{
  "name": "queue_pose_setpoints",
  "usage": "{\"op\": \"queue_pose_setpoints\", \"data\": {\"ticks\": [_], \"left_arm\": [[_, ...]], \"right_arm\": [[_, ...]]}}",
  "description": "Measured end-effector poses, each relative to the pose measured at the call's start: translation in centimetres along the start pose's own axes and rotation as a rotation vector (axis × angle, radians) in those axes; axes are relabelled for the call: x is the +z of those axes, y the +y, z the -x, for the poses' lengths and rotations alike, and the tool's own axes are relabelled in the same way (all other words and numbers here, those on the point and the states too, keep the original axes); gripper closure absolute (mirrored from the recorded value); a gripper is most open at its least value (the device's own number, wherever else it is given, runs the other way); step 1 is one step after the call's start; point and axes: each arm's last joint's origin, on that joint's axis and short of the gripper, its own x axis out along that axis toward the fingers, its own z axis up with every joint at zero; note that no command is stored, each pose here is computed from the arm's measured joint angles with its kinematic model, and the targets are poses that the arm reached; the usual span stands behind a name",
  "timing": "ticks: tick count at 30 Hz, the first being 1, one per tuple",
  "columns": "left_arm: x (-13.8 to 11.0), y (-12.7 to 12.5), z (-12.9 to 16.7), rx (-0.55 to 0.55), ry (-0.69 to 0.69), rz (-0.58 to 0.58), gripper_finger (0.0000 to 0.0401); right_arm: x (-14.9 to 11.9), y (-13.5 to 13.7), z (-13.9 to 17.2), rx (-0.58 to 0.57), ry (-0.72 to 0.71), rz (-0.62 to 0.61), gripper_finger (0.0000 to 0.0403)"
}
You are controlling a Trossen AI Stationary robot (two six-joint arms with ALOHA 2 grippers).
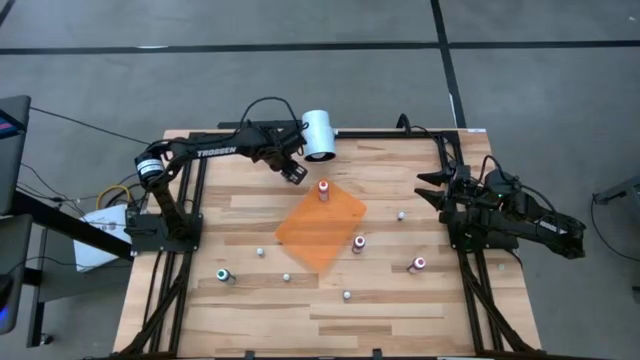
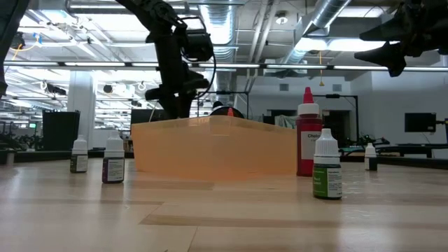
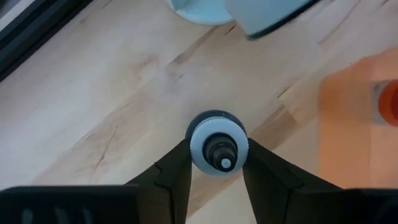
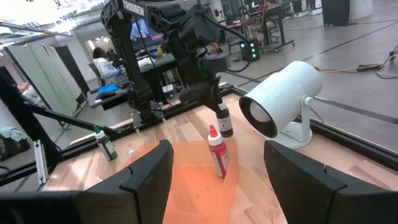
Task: Pick & Place food coloring
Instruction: Put the big black food coloring bottle into the orange bin
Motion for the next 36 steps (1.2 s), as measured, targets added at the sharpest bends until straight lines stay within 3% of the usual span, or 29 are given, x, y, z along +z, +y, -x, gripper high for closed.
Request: {"op": "queue_pose_setpoints", "data": {"ticks": [10,18,36], "left_arm": [[0.9,-0.9,3.6,-0.002,0.034,-0.184,0.0282],[1.5,-2.8,7.3,-0.156,0.003,-0.429,0.0282],[-2.6,-4.5,15.7,-0.365,-0.137,-0.732,0.0282]], "right_arm": [[0.0,0.0,0.0,0.000,0.000,0.000,0.0163],[0.0,0.0,0.0,0.000,0.000,0.000,0.0163],[-0.2,0.0,0.0,-0.004,0.017,0.000,0.0163]]}}
